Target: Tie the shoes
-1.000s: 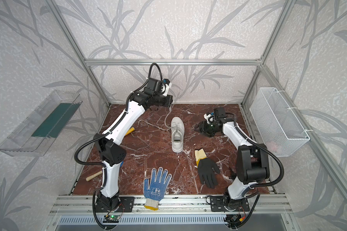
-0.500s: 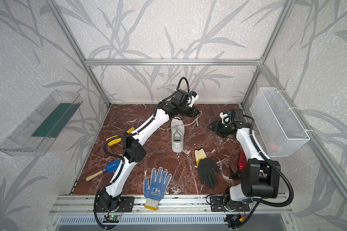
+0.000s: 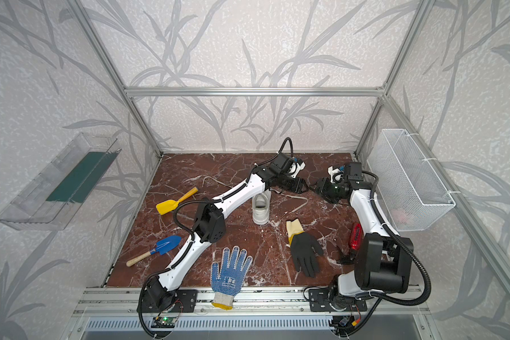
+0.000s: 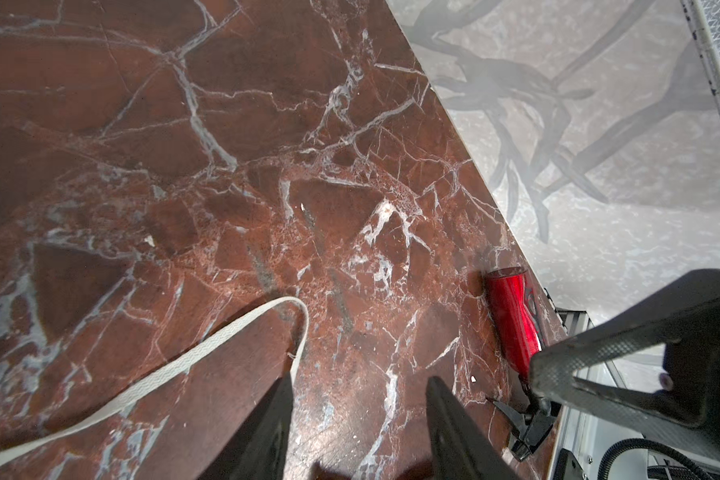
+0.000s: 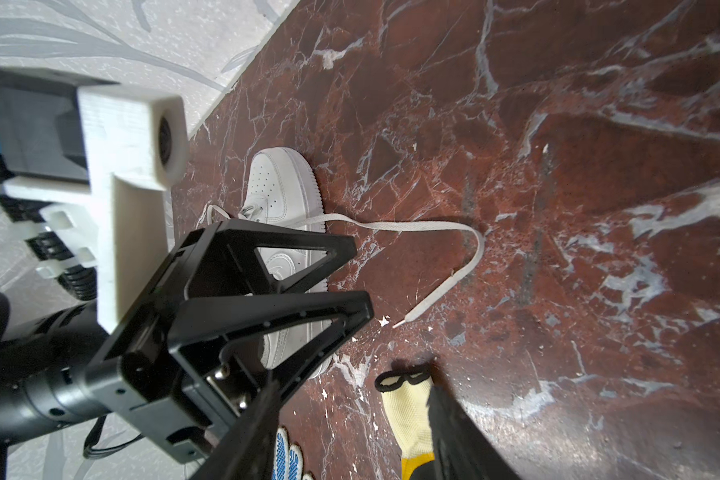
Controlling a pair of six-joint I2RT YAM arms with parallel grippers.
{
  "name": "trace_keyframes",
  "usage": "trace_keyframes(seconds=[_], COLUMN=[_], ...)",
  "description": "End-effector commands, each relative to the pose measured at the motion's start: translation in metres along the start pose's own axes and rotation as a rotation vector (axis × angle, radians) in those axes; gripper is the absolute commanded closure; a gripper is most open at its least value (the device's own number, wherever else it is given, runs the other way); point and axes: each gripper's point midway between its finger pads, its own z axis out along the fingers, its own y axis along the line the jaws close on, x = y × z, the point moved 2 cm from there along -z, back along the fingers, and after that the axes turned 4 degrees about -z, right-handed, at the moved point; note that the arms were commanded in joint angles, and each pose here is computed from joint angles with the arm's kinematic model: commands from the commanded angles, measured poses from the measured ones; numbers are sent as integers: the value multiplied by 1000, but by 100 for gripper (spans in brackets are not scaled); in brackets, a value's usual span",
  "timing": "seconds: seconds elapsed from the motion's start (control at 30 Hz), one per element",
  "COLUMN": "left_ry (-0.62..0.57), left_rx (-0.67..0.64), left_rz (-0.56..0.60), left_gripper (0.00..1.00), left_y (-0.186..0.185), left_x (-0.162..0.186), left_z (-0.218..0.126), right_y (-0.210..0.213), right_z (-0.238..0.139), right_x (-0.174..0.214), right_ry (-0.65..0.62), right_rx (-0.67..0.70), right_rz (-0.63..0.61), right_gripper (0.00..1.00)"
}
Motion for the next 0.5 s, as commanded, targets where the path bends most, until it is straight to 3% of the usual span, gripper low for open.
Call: trace_keyframes(seconds=[0.0,0.27,0.47], left_ry=[-78,-181,-217], left_rx=[-9,-91,-177], left_rz=[27,50,61], left_gripper=[46,47,48], left_y=[-1,21,45], left_x=[-26,-66,-75], left_z=[-23,-89,-130], right_y=[-9,-34,-31], right_z=[3,22,44], right_x=[5,15,31], right_ry=[19,57,91], right_rx=[42,212,356], right_rz=[26,203,378], right_gripper=[42,45,51])
